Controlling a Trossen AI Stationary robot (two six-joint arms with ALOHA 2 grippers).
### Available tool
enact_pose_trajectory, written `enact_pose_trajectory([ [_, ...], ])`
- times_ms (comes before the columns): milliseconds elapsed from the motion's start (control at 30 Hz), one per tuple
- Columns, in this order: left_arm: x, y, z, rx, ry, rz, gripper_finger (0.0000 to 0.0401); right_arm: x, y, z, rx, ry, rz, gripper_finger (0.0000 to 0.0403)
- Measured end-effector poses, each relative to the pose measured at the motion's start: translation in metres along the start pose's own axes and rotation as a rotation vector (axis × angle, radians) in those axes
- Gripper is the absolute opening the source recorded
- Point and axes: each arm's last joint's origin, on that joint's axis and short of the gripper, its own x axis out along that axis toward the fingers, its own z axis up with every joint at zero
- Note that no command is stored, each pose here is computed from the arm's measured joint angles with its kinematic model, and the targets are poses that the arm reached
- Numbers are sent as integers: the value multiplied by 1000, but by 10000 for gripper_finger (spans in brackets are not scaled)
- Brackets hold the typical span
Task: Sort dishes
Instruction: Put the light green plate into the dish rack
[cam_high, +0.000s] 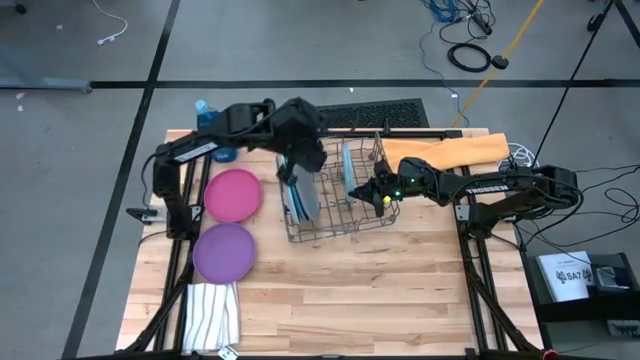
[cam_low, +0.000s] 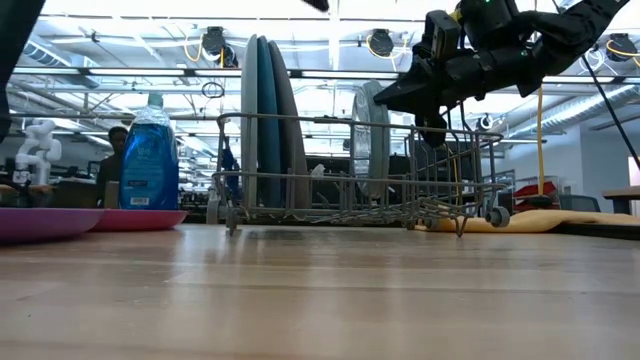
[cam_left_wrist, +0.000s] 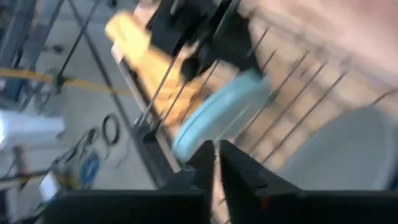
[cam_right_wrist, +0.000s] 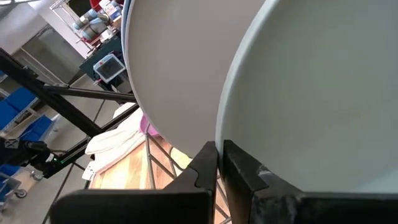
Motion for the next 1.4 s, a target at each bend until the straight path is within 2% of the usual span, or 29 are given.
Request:
enact_pose_trajectory([
  [200,50,19,-13,48,48,22,4,0,1,0,-4,13,25,9],
  [433,82,27,-14,136,50,48,6,0,1,-1,-10,21,27,9],
  [633,77,31,-11,154,29,104,54,0,1,-1,-14,25,34,9],
  [833,81,29,-11,129,46,86,112,0,2,-1,-22,31,47,9],
  [1067,91,18,-9,123,101,13,118,0,2,-1,-23,32,52,9],
  [1200,115,11,-11,117,138,-60,118,0,2,-1,-20,31,49,9],
  [1400,129,7,-8,117,152,-74,119,0,1,-1,-16,35,46,9],
])
